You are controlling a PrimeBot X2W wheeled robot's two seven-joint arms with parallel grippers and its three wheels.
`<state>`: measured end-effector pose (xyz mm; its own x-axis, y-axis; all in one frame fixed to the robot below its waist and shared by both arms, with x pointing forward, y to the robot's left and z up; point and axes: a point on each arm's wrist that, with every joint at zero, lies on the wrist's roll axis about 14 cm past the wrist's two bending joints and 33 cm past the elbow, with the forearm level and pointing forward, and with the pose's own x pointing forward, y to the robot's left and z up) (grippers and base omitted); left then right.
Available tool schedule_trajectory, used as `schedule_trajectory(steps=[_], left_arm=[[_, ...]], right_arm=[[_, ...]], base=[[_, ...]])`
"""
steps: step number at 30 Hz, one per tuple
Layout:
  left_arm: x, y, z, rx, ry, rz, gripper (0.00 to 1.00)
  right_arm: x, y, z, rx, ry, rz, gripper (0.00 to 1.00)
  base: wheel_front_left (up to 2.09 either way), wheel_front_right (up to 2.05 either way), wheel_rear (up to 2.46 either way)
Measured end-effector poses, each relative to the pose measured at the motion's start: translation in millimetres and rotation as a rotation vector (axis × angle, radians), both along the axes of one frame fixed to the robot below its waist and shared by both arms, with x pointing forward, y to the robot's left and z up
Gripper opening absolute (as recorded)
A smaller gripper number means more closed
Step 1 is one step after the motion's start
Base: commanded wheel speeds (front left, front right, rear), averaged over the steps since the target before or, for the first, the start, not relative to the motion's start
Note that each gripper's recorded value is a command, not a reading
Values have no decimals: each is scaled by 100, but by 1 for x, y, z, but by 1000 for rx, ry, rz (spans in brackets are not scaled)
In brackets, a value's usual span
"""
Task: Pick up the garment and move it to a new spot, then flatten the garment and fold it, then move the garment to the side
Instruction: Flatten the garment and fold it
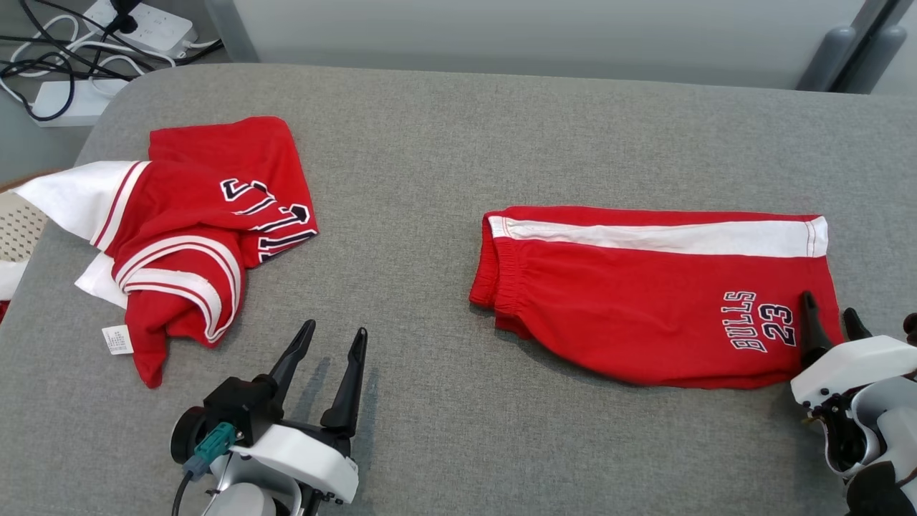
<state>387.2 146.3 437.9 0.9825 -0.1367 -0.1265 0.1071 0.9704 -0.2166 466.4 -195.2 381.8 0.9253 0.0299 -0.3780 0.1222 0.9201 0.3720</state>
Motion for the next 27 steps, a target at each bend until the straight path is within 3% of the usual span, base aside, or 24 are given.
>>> schedule_trajectory(steps=[16,20,21,27], left_arm=[[4,1,-3,1,8,1,100],[4,-1,-3,-1,7,-4,100],[4,-1,-2,-4,6,-5,100],[6,-2,2,-5,-6,-8,100]], right_arm=[[8,35,-11,25,54,106,100],[8,41,-10,45,59,118,25],[8,42,-10,48,61,119,0],[10,37,-5,78,34,82,0]], base=[[0,0,0],[0,0,0],[0,0,0],[0,0,0]])
